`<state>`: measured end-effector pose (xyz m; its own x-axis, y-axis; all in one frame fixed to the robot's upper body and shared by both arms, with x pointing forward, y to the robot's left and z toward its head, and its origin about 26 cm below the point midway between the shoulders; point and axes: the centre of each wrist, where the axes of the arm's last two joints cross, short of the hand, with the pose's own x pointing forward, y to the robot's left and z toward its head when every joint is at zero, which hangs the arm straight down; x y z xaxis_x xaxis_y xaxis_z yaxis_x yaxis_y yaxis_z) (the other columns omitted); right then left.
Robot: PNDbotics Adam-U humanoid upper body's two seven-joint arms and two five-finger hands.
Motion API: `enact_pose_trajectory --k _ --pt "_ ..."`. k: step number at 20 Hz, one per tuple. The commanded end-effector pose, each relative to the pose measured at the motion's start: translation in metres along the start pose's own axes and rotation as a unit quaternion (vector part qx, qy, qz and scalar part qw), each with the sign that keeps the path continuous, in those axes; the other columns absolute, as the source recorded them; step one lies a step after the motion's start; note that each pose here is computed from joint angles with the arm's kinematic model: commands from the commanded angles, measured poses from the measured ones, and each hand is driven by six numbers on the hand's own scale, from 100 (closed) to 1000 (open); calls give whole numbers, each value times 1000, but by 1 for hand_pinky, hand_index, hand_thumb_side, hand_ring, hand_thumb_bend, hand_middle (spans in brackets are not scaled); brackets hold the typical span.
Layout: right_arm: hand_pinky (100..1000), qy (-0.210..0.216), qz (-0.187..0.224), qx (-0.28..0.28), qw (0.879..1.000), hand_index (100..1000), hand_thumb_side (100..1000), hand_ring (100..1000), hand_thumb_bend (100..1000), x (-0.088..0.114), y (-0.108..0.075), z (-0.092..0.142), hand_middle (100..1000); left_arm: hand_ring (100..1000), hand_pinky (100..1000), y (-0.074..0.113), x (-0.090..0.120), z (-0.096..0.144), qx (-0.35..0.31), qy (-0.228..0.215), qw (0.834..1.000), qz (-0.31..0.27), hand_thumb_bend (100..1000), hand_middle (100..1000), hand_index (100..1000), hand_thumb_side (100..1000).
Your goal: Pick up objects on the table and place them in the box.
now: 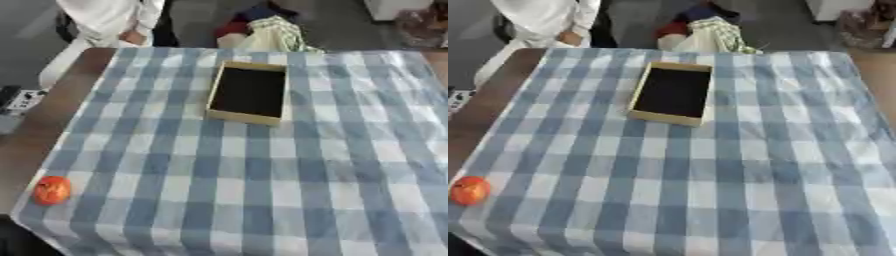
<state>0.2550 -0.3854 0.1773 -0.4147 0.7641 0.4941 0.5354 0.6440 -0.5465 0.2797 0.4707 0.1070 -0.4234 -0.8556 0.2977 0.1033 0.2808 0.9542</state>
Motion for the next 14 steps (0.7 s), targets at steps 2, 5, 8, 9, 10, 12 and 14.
enact_pose_trajectory --k 2,5,8,9,10,12,14 --pt "708 -16 9 -4 1000 723 764 702 100 6 -7 -6 741 987 808 39 3 -5 -51 -14 998 -43 100 879 905 701" --pt "708 -16 10 -4 1000 722 764 702 100 6 -7 -6 741 987 812 51 6 -8 -74 -13 995 -60 100 887 910 698" --pt "707 -14 10 -4 1000 722 766 702 100 6 -7 -6 741 991 823 58 6 -11 -104 -5 991 -80 100 903 954 799" --pt "707 -14 9 -4 1000 722 764 702 100 6 -7 -6 741 990 826 59 5 -11 -116 0 990 -84 100 899 961 836" --pt "707 -14 10 -4 1000 722 764 702 100 6 -7 -6 741 989 830 61 3 -11 -127 6 988 -87 100 892 962 854" --pt "707 -14 10 -5 1000 722 763 702 100 6 -7 -5 741 988 832 62 -1 -10 -145 19 985 -92 100 882 964 885" --pt "707 -14 10 -6 1000 722 763 702 100 6 -7 -5 741 988 834 63 -5 -9 -160 28 982 -94 100 877 961 905"
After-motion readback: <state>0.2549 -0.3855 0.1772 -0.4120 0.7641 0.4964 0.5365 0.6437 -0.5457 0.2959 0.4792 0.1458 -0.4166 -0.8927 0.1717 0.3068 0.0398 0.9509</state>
